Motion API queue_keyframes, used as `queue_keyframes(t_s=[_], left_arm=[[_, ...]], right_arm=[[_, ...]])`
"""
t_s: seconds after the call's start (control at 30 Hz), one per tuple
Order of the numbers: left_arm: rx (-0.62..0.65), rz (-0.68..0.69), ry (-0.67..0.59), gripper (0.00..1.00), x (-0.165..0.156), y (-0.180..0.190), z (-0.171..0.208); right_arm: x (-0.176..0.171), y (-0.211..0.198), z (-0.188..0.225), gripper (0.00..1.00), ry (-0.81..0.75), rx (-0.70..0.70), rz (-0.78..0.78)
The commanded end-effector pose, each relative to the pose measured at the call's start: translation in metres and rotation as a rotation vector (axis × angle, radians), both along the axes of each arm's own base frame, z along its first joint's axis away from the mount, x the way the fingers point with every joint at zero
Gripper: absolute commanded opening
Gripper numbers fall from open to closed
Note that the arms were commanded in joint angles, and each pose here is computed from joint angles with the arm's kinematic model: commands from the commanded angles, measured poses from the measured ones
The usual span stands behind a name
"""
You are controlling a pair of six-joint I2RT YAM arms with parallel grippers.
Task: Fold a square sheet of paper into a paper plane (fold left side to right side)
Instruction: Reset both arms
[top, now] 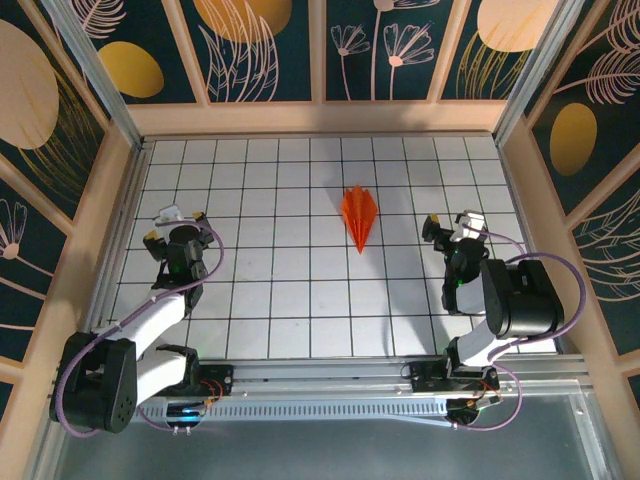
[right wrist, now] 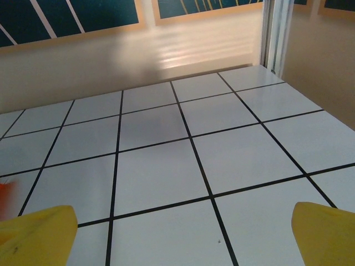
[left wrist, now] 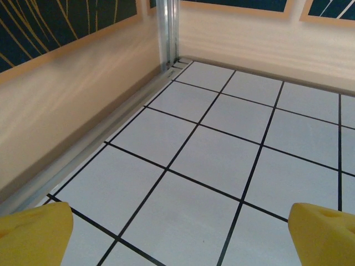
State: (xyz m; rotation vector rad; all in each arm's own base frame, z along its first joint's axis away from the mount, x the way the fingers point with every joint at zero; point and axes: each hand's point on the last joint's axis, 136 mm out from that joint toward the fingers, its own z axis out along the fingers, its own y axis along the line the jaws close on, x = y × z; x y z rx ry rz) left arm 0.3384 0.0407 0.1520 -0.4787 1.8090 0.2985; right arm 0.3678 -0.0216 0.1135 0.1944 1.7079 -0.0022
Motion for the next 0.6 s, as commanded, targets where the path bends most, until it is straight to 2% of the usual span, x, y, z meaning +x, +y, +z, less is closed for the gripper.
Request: queue_keyframes(t_s=[0.0,0.3,0.57], left_arm=[[-0.047,-0.020,-0.022,0.99,0.0052,-0.0051,0.0094],[-0.029,-0.047,-0.004,0.99,0.0038,-0.0079,0.0052],[0.028,-0.113,-0.055,0.99,0.0030,-0.0139,0.0075]], right_arm=[[0.0043,0.0004,0.0150,0.99,-0.059,0.002,0.008],[0.0043,0.0006,0.0150,0.99,-0.059,0.001,0.008],[0.0043,0.0005,0.0149,0.99,-0.059,0.001,0.008]])
